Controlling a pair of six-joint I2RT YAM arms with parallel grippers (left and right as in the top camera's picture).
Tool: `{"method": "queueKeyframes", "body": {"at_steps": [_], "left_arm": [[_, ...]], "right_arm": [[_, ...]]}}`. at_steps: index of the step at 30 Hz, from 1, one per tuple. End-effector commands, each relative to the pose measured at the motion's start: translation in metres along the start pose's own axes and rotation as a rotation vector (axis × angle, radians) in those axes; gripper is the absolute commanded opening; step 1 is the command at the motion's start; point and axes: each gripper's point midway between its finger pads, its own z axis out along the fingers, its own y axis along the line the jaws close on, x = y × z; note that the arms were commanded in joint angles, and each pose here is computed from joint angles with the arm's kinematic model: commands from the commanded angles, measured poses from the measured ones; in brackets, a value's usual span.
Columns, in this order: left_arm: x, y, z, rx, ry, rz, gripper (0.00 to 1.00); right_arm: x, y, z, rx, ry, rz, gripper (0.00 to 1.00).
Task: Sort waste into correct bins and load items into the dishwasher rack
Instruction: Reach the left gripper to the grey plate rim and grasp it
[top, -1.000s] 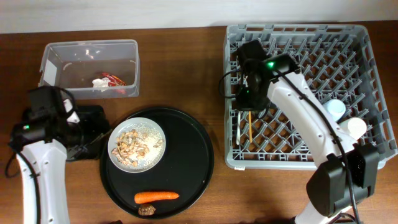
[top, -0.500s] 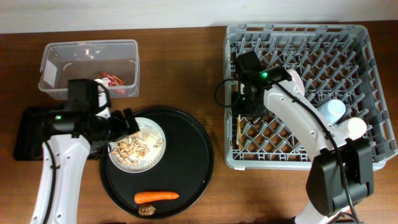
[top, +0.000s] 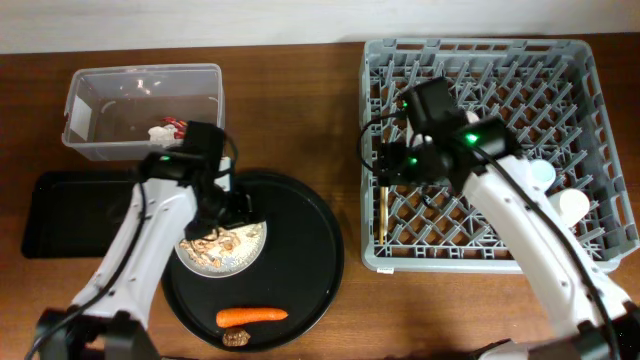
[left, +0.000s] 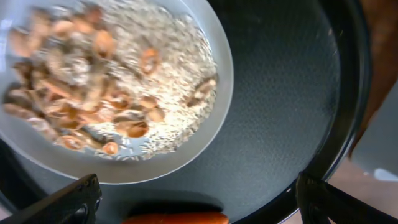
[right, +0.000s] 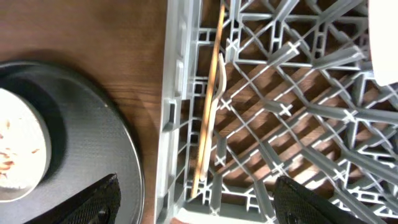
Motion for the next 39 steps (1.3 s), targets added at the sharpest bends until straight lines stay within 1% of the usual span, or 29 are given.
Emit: {"method": "queueKeyframes", "body": {"at_steps": [1,4,8,13,17,23,39], "left_arm": [[0.013,-0.02,0.02,-0.015,0.075,0.091,0.99],[0.021,-0.035,0.034,-0.026,0.108,0.149,0.99],[0.021,-0.05,0.043,-0.021,0.097,0.182,0.98],[0.025,-0.055,0.058,-0.073,0.109,0.231,0.97],[0.028,-0.061,0.071,-0.082,0.129,0.258,0.97],[0.025,-0.063,0.083,-0.084,0.131,0.263,0.97],[0.021,-0.066,0.084,-0.076,0.117,0.271,0.97]], "right_arm": [[0.006,-0.009,0.006,0.051,0.032,-0.008,0.8],[0.008,-0.009,0.007,0.055,0.043,-0.008,0.78],[0.009,-0.01,0.007,0.057,0.048,-0.008,0.76],[0.01,-0.01,0.007,0.058,0.052,-0.008,0.74],[0.011,-0.011,0.007,0.06,0.055,-0.008,0.73],[0.013,-0.011,0.007,0.063,0.062,-0.008,0.73],[0.014,-0.012,0.007,0.065,0.068,-0.008,0.72]]}}
